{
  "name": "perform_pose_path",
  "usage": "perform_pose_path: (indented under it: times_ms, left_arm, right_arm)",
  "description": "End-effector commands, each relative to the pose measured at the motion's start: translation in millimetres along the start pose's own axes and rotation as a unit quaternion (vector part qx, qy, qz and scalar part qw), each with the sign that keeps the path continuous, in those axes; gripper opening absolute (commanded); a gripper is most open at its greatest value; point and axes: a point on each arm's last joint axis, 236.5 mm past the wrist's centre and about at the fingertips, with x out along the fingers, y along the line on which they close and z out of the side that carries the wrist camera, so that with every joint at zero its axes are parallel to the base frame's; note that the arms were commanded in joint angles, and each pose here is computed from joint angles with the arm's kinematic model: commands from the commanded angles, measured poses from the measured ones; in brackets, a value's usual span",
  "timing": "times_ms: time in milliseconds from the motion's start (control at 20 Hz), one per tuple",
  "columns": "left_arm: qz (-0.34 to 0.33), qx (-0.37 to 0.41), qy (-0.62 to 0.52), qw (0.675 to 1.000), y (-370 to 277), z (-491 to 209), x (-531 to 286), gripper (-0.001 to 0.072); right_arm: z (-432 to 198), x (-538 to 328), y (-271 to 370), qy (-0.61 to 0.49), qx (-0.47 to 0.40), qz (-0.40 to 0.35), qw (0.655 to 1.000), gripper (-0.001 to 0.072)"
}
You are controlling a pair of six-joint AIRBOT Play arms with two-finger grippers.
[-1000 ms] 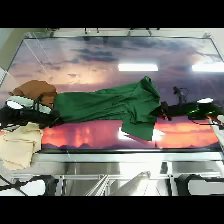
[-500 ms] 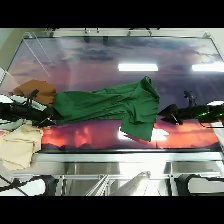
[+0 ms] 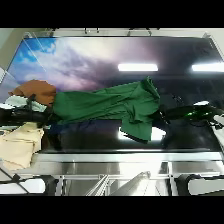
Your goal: Fold the shirts.
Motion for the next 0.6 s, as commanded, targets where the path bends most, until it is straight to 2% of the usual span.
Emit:
perform_pose_path:
  times_ms: [0,100,200,350,450,550]
  left_arm:
    - [-0.127,0.020,0.008,0.992,-61.0,12.1,14.6,0.0011]
    - [-0.203,0.055,-0.001,0.978,-117.7,19.9,-17.8,0.0011]
    - [-0.311,0.127,-0.027,0.942,-199.3,12.9,-84.3,0.0011]
    - [-0.445,0.281,-0.106,0.844,-319.5,-37.1,-222.4,0.0011]
    - [-0.449,0.375,-0.171,0.793,-369.1,-82.5,-289.9,0.0011]
    - [-0.405,0.457,-0.233,0.757,-401.6,-125.7,-333.7,0.0012]
  right_arm:
    - [3.1,-21.3,35.9,-0.013,-0.032,0.049,0.998,0.0019]
    - [10.9,-58.4,56.4,-0.053,-0.058,0.060,0.995,0.0018]
    - [15.5,-107.5,92.6,-0.106,-0.102,0.076,0.986,0.0018]
    - [5.7,-198.8,202.9,-0.216,-0.224,0.147,0.939,0.0018]
    - [-24.2,-256.9,285.0,-0.293,-0.329,0.170,0.882,0.0018]
    - [-71.4,-298.8,355.0,-0.348,-0.429,0.167,0.817,0.0019]
